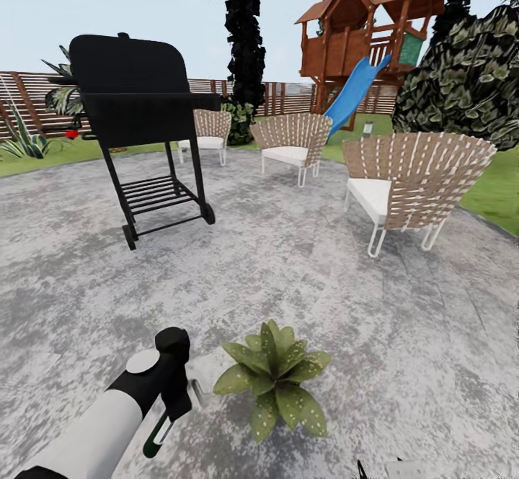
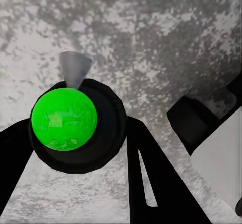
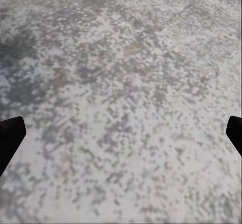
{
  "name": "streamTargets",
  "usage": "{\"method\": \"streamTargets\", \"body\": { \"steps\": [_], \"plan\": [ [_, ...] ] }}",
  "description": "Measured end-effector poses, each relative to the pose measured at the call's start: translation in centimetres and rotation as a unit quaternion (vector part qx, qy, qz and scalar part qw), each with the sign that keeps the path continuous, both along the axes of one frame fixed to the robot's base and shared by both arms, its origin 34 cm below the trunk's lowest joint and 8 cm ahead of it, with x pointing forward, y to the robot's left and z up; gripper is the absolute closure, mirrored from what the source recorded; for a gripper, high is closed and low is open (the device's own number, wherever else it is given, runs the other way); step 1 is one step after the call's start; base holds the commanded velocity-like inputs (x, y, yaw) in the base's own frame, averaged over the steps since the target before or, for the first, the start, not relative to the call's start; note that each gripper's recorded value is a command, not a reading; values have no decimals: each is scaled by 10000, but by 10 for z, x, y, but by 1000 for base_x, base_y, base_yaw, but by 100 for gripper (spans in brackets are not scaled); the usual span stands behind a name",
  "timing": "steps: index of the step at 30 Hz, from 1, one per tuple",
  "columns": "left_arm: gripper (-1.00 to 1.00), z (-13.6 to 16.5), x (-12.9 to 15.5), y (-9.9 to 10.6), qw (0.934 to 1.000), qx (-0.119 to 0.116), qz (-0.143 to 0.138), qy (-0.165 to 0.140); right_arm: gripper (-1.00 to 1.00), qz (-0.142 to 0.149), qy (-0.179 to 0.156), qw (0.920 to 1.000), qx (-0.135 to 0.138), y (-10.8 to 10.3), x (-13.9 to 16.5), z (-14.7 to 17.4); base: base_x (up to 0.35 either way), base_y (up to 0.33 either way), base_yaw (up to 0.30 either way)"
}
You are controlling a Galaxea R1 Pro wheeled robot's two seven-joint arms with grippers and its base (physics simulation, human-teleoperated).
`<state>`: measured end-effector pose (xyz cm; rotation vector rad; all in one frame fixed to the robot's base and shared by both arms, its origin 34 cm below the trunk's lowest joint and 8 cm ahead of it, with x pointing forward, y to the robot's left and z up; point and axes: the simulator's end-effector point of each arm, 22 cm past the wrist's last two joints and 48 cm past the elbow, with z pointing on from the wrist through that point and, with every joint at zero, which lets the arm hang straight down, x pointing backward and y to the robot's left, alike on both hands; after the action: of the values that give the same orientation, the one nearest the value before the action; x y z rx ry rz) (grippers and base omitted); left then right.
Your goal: Pick up the pesticide atomizer in the garden and spray insectifuge to fully cover both potted plants in the garden.
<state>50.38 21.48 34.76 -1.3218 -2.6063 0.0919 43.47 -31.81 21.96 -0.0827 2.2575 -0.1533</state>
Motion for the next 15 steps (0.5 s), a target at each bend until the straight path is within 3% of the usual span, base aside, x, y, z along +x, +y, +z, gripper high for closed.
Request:
{"method": "streamTargets", "body": {
  "steps": [7,15],
  "plan": [
    [100,-1,8,5,9993,-106,334,-131,-100,0,7,10000,0,0,0,0,0,1,-250],
    [100,-1,7,4,9992,-122,350,-130,-100,1,7,10000,2,0,0,0,96,80,-19]
  ]
}}
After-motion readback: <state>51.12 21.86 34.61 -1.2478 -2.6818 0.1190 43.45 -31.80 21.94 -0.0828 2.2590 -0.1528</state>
